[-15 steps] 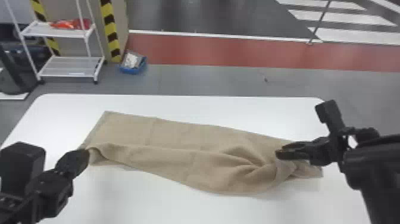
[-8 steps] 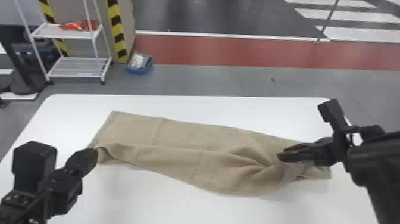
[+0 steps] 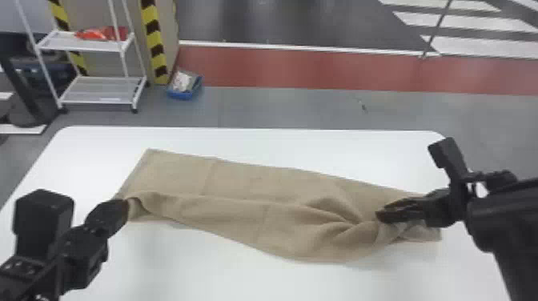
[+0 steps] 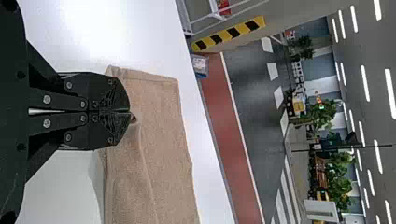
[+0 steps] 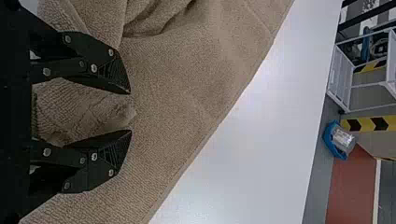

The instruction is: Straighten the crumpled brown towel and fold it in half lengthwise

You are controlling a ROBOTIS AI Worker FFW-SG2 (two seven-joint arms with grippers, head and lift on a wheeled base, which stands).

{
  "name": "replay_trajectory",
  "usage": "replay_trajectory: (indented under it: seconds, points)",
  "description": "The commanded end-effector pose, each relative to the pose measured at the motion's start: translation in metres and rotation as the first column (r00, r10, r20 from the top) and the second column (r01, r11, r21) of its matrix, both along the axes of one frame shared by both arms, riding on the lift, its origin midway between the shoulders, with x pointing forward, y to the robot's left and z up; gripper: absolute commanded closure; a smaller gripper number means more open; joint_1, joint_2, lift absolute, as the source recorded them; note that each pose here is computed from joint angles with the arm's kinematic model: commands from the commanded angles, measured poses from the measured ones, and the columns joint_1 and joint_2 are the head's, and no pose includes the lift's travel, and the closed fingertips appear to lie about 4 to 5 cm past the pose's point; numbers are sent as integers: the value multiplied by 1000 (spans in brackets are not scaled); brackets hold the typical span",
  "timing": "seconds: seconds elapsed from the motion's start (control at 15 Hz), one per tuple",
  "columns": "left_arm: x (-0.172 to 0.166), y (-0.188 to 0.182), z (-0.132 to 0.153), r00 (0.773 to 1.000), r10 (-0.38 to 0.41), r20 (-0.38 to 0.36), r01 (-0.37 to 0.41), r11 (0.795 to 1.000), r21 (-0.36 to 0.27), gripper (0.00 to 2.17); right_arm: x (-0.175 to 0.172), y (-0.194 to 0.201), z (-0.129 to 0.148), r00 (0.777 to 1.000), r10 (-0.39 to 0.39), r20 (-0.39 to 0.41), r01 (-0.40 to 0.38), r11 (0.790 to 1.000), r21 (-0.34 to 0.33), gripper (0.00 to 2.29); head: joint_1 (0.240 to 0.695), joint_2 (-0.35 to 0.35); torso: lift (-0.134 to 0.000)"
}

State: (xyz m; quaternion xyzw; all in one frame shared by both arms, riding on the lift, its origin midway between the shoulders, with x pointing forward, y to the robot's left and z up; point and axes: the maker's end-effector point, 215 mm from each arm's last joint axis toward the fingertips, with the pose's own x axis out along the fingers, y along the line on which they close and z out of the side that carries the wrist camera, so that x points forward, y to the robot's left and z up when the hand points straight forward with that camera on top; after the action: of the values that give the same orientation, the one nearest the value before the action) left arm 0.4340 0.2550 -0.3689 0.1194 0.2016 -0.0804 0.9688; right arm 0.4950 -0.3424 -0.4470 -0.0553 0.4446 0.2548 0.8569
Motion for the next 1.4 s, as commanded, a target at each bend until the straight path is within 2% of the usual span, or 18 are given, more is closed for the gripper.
replay_trajectory:
  seconds: [0.0,0.2,0.27,0.53,0.73,1.07,1.2,1.33]
  points:
    - [0,0,0,1000,0,0,0,1000,0,1416,-1,-3,-2,1000,-3,-7,3,1000,-4,704,695,-104,-124]
    - [0,0,1,1000,0,1,0,1000,0,1420,-3,-3,-2,1000,6,-17,-6,1000,6,751,695,-108,-124]
    - [0,0,1,1000,0,2,0,1000,1,1416,-5,-4,-2,999,-2,-33,3,1000,20,893,695,-109,-124]
    - [0,-1,1,1000,-1,1,1,1000,0,1416,-9,-8,-1,998,-9,-57,12,999,47,1109,695,-111,-124]
    - [0,-3,2,1000,-2,6,2,1000,0,1416,-10,-16,5,999,-31,-45,34,997,69,1112,695,-115,-124]
    - [1,10,12,1000,20,21,-20,1000,12,1420,-1,-48,48,991,-119,65,110,986,123,1112,695,-136,-124]
    - [-1,12,18,999,25,22,-25,1000,16,1420,0,-64,65,980,-159,115,143,980,137,1112,695,-148,-124]
    - [-6,19,18,999,35,1,-35,999,27,1420,-2,-79,85,963,-209,169,176,966,190,1112,695,-160,-124]
